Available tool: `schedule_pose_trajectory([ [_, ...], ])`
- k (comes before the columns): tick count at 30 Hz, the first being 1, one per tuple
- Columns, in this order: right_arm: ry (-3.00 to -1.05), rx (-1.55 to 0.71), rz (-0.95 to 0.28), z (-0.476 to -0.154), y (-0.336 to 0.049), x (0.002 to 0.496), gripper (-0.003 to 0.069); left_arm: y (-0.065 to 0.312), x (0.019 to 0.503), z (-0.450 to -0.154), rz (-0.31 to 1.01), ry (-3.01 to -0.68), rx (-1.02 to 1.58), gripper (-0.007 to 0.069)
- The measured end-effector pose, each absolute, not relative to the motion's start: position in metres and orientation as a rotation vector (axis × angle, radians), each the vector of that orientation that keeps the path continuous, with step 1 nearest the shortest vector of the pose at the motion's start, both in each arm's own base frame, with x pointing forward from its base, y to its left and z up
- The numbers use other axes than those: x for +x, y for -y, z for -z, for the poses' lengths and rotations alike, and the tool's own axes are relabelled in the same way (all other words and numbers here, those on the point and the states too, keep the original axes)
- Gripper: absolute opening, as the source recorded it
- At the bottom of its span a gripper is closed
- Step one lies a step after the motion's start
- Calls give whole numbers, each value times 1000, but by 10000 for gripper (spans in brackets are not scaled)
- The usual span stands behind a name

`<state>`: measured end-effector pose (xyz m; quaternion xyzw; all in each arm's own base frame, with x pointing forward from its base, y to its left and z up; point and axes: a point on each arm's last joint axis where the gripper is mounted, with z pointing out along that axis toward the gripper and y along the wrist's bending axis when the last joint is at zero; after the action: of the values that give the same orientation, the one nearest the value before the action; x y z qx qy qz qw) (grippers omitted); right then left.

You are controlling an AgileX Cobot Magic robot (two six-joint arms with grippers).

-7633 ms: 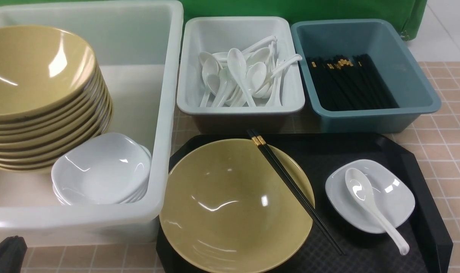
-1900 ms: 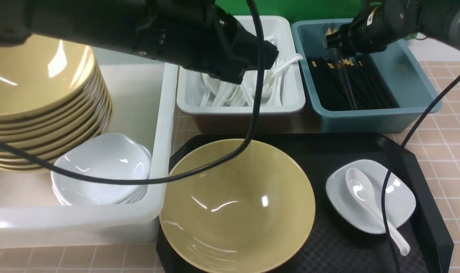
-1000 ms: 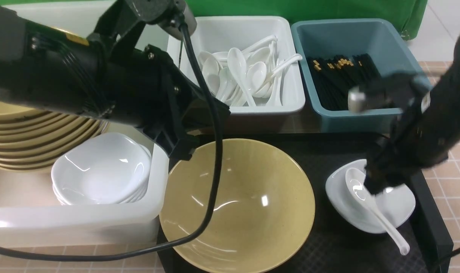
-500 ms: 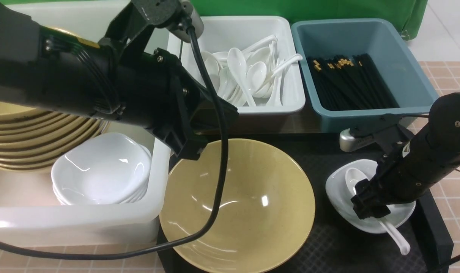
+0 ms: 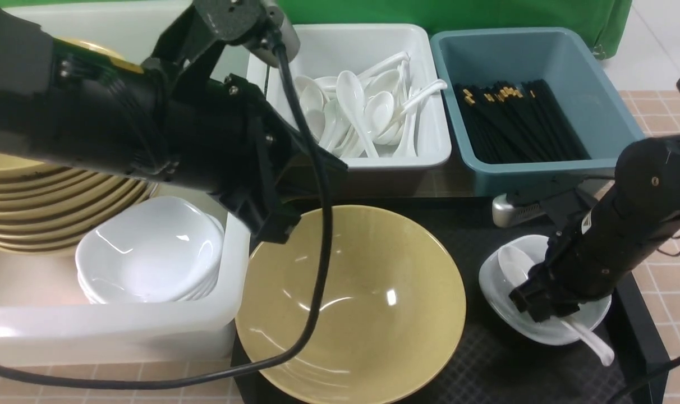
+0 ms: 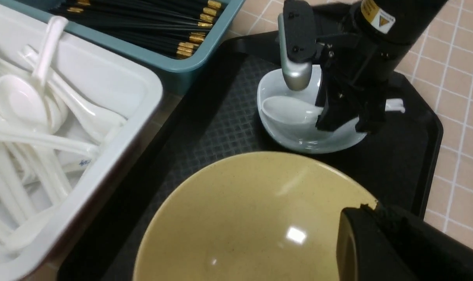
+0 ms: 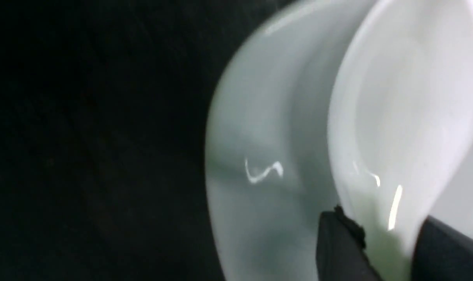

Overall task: On brown table put chopsticks spoon bowls plates into blue grey white boxes.
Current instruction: 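Reach down and grasp the white spoon resting in the bowl with the right gripper, then place the white spoon into the bin of spoons with the right gripper, then grasp the large bowl on the tray by its rim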

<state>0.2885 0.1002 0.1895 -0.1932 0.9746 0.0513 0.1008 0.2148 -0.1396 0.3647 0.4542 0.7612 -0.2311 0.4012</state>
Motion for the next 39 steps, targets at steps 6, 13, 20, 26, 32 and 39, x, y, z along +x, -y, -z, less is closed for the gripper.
schedule_pose_trajectory([
  [6, -2675, -614, -176, -250, -109, 305, 239, 96, 209, -386, 444, -1995, 881, 3],
  [13, -2196, -640, -297, -345, -160, 343, 239, 43, 210, -388, 346, -2182, 483, 4],
  [20, -1979, -563, -352, -342, -209, 400, 239, 53, 207, -389, 414, -2166, 535, 4],
  [26, -2040, -508, -382, -302, -227, 440, 351, 59, 205, -390, 482, -2152, 568, 4],
  [32, -2145, -581, -391, -315, -229, 437, 539, 60, 204, -390, 471, -2130, 624, 4],
  [39, -2192, -827, -350, -387, -213, 393, 526, 77, 222, -392, 545, -2176, 772, 4],
])
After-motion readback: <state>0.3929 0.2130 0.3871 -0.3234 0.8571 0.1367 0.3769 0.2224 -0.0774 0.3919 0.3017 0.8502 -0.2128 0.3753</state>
